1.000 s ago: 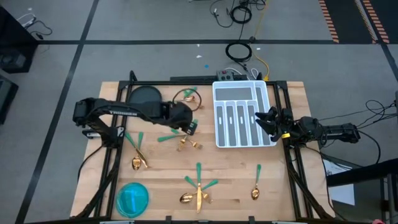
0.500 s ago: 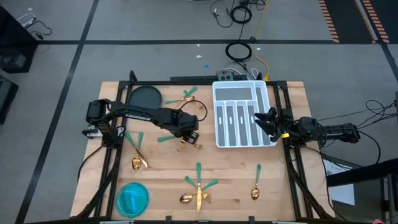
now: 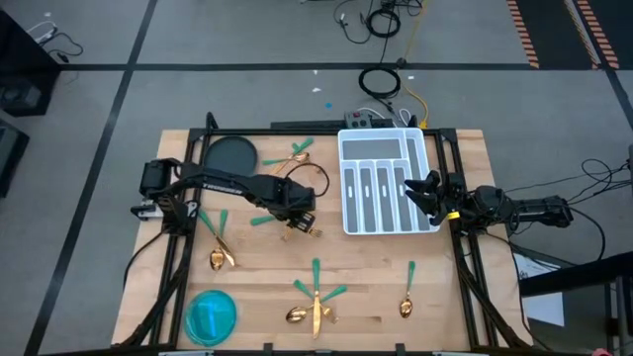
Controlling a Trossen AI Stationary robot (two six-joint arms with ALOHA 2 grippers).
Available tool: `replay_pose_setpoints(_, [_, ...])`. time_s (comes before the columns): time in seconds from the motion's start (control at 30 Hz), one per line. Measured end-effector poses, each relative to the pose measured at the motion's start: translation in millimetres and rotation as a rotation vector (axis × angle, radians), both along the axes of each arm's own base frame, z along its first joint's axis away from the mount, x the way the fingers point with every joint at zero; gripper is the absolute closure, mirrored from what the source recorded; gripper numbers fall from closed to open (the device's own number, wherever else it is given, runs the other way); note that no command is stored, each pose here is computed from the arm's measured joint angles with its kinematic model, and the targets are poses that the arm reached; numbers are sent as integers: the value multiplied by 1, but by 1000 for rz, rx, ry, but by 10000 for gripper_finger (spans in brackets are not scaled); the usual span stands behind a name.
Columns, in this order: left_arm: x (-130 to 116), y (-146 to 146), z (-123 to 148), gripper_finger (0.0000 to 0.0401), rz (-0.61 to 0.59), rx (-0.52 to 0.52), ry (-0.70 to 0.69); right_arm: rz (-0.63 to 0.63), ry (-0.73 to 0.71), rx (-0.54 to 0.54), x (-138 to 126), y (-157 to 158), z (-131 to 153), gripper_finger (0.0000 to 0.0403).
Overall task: Sort silverware
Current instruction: Put the green fork into the white silverware organizer
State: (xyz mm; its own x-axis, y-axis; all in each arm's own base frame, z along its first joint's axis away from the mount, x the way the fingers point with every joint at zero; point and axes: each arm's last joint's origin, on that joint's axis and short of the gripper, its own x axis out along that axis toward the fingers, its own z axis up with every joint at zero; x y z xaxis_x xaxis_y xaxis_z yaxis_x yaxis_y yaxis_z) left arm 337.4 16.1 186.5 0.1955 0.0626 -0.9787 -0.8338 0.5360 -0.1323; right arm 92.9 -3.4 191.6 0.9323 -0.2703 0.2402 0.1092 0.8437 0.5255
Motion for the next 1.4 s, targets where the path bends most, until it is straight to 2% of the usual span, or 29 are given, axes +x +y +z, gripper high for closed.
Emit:
replay_pose_setpoints(0.2, [7,-5,-22,230,-21,-23,52,0,-1,1,0,0,0,188])
replay_pose_setpoints(0.47, [8,-11,-26,230,-32,-12,65,1,0,1,0,0,0,188])
replay_pose_setpoints(0.73, [12,-11,-45,230,-39,-7,118,1,-1,1,0,0,0,188])
replay_pose_setpoints(0.87, [13,-11,-47,242,-39,-15,114,3,-2,1,0,0,0,188])
replay_pose_setpoints(1.0, [13,-11,-47,293,-41,-20,109,3,-1,1,0,0,0,188])
replay_pose_setpoints(1.4, [16,-15,-39,295,-82,-62,128,0,0,1,0,0,0,188])
